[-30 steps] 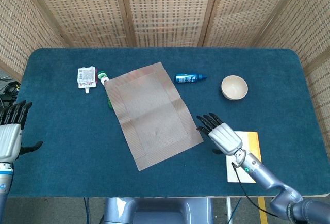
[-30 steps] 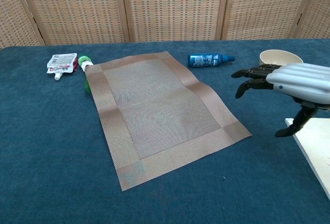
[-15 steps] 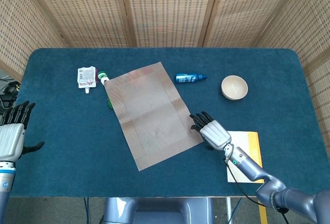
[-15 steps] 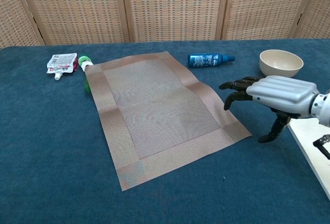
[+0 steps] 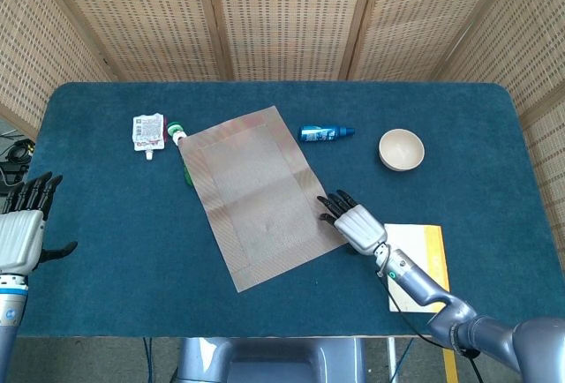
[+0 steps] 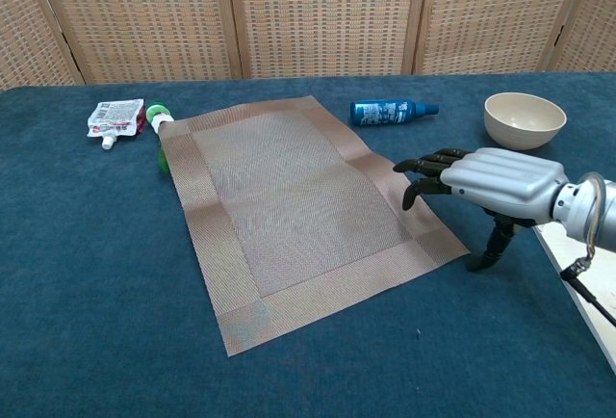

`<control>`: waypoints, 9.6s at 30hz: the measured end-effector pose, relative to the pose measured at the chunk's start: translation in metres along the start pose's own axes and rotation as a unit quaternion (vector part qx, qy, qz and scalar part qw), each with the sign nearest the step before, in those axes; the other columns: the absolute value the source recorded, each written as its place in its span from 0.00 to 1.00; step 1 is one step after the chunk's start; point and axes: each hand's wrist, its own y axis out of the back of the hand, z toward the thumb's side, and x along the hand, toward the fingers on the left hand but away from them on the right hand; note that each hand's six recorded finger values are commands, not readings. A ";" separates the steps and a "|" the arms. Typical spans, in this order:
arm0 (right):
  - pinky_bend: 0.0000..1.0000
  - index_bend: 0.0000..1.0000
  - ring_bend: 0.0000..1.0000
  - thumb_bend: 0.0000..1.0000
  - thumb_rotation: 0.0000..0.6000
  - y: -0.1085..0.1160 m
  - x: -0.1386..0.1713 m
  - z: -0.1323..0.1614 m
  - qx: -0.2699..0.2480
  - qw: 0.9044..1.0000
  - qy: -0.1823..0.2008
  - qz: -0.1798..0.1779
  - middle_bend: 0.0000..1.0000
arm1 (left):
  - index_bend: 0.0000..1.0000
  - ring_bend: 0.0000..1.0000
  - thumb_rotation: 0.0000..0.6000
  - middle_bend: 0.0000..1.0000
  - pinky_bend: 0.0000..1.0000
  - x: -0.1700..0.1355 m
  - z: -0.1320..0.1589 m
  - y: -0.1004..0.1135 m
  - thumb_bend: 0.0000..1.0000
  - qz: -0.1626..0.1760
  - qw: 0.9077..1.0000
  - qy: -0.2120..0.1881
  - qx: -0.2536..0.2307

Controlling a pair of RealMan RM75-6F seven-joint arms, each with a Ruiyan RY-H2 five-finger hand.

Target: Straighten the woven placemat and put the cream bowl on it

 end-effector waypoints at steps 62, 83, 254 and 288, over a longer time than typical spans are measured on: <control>0.00 0.70 0.00 0.61 1.00 0.039 0.131 0.043 0.115 0.956 0.262 -0.056 0.14 | 0.00 0.00 1.00 0.00 0.00 -0.013 0.009 0.001 0.00 -0.003 1.000 -0.027 -0.007; 0.00 0.70 0.00 0.55 1.00 0.066 0.086 -0.083 0.437 0.875 0.208 -0.018 0.14 | 0.00 0.00 1.00 0.00 0.00 -0.003 0.002 -0.002 0.00 -0.010 1.000 -0.010 -0.006; 0.00 0.11 0.00 0.00 1.00 0.100 0.248 -0.067 -0.131 0.938 -0.263 -0.184 0.00 | 0.00 0.00 1.00 0.00 0.00 -0.023 0.186 -0.131 0.00 -0.207 0.884 -0.380 0.177; 0.00 0.19 0.00 0.00 1.00 0.060 0.123 -0.174 -0.088 0.945 -0.312 -0.052 0.00 | 0.00 0.00 1.00 0.00 0.00 0.022 0.042 -0.018 0.00 0.031 0.997 -0.065 0.015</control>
